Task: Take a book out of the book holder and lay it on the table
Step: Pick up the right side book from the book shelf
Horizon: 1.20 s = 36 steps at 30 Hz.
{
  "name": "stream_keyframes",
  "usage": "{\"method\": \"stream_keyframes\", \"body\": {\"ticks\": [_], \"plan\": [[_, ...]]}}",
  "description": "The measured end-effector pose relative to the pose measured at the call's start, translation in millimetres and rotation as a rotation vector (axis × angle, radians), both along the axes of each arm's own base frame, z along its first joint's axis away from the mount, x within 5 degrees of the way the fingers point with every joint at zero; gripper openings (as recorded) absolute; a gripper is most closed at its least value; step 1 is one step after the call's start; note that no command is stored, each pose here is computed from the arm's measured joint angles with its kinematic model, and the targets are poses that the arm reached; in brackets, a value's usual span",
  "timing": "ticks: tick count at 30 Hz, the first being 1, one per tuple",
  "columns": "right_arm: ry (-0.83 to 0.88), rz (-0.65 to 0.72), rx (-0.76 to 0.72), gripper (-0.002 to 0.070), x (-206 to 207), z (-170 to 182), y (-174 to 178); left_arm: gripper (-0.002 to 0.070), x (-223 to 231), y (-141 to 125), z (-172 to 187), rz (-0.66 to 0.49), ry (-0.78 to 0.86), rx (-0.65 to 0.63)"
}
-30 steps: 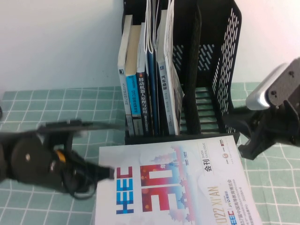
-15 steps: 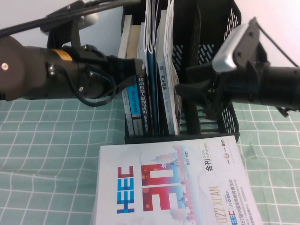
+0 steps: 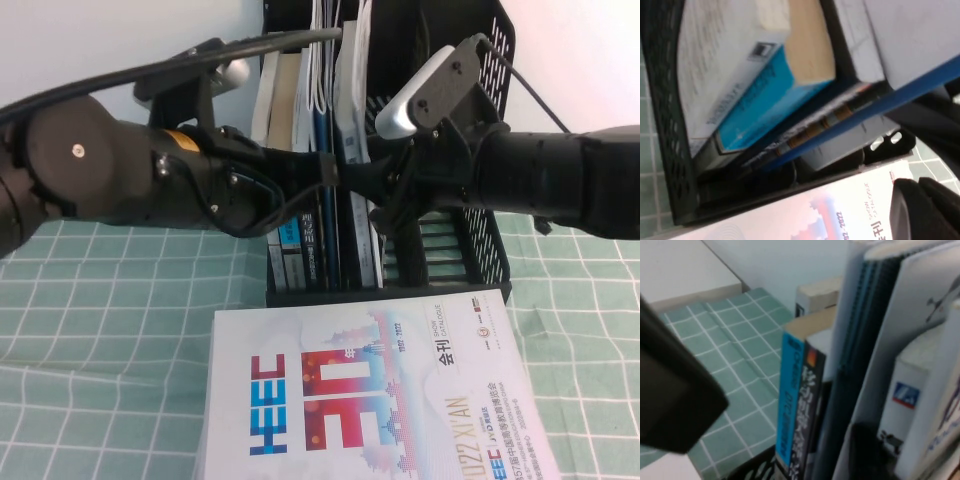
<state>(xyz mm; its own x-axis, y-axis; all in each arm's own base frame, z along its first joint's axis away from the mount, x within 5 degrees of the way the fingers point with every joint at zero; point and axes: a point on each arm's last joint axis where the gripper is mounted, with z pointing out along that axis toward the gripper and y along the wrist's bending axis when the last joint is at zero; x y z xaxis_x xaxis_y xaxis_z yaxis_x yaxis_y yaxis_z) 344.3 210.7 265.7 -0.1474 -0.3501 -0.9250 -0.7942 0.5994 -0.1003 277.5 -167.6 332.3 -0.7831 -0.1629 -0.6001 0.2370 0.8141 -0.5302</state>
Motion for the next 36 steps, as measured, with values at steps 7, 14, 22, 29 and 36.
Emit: {"method": "stream_keyframes", "body": {"ticks": [7,14,22,29,36], "plan": [[0.034,-0.067,0.017,0.0258,2,0,-2,-0.0001,-15,-33,2,-0.089,-0.053,-0.027],[-0.013,-0.141,-0.007,0.0242,1,14,-12,-0.0003,-5,-55,-3,-0.067,-0.175,-0.067],[-0.011,-0.132,0.009,0.0323,-10,20,-18,-0.0003,23,-70,0,-0.107,-0.081,-0.046],[-0.009,-0.161,0.007,0.0365,-20,23,-27,-0.0003,23,-73,9,-0.148,-0.077,-0.019],[-0.063,-0.167,0.036,0.0368,-35,46,-37,-0.0003,24,-73,10,-0.143,-0.078,-0.025]]}}
